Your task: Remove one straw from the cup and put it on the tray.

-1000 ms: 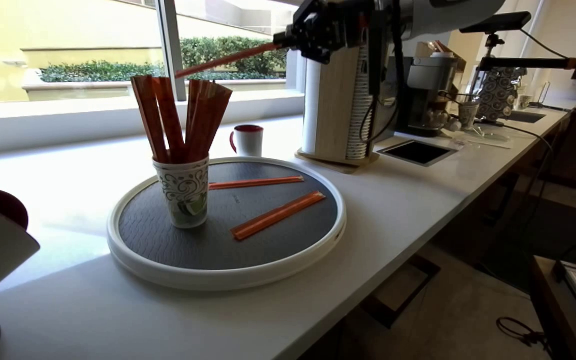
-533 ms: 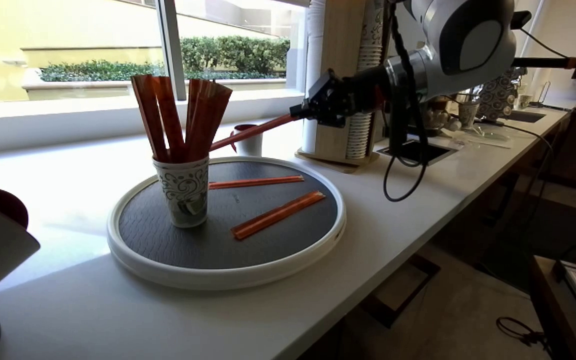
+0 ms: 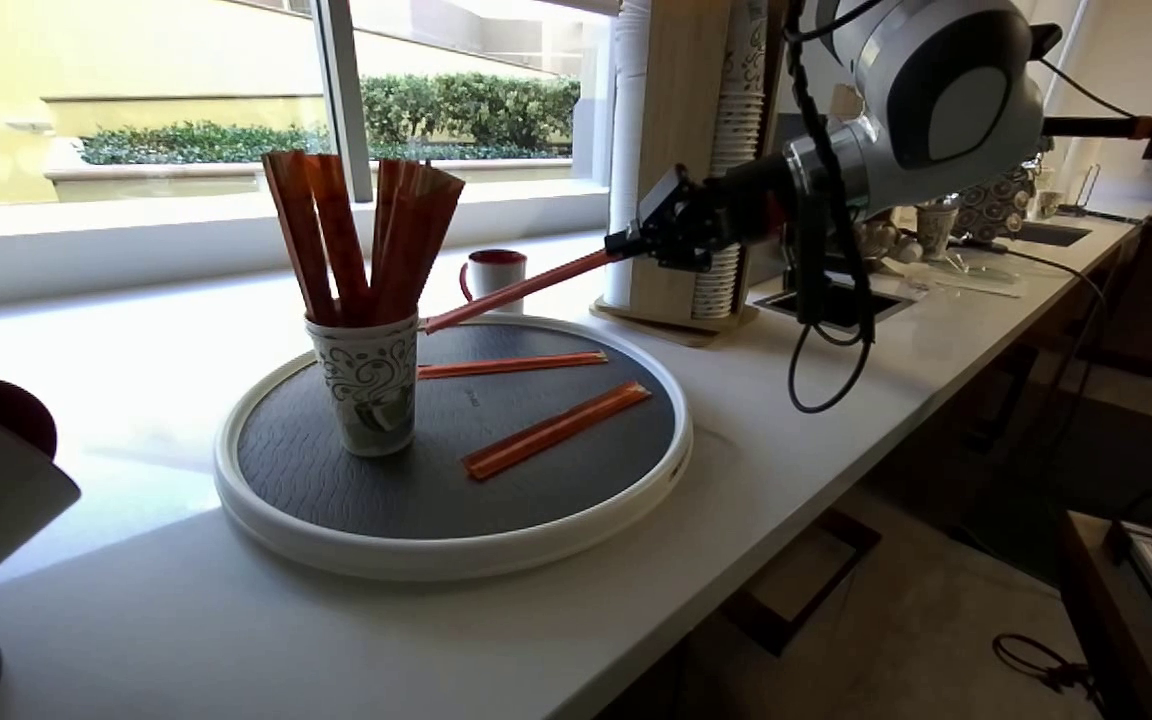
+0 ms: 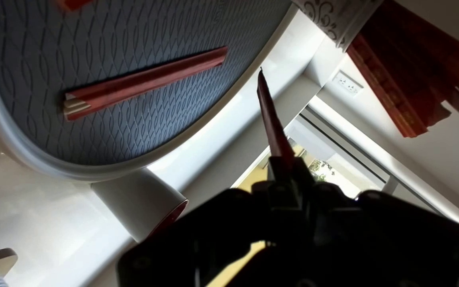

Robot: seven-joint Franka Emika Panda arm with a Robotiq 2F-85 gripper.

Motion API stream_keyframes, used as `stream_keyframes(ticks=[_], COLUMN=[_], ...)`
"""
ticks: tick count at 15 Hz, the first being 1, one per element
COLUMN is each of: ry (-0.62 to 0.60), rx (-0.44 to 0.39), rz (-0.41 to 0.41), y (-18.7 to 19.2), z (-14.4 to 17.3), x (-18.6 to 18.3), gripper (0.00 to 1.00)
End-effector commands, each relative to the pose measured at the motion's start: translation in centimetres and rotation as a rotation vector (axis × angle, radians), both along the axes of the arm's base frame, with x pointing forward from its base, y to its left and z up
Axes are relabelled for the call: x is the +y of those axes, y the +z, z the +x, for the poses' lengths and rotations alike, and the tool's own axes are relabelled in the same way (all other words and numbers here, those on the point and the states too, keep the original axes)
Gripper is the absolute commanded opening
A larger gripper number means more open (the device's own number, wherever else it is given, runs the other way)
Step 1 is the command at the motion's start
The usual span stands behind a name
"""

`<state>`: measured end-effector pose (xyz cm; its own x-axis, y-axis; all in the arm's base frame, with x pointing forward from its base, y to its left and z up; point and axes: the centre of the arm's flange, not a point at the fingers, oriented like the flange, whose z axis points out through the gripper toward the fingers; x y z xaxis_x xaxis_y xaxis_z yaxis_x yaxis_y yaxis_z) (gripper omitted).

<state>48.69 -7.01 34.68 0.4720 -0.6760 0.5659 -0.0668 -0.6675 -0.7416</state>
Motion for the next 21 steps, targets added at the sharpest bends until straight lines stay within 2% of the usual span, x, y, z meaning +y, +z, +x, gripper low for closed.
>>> stream_keyframes(ticks=[1, 2, 11, 16, 21], ry=[0.0, 0.016, 0.0, -0.013, -0.008], rx=[0.0, 0.016, 0.162, 0.201, 0.226], rz=[0.0, 0.03, 0.165, 0.227, 0.245], y=[0.0, -0.4, -3.1, -3.0, -3.3], z=[0.0, 0.5, 1.9, 1.9, 2.0], x=[0.0, 0.1, 0.4, -0.3, -0.6], gripper=[0.07, 0.02, 0.02, 0.02, 0.02])
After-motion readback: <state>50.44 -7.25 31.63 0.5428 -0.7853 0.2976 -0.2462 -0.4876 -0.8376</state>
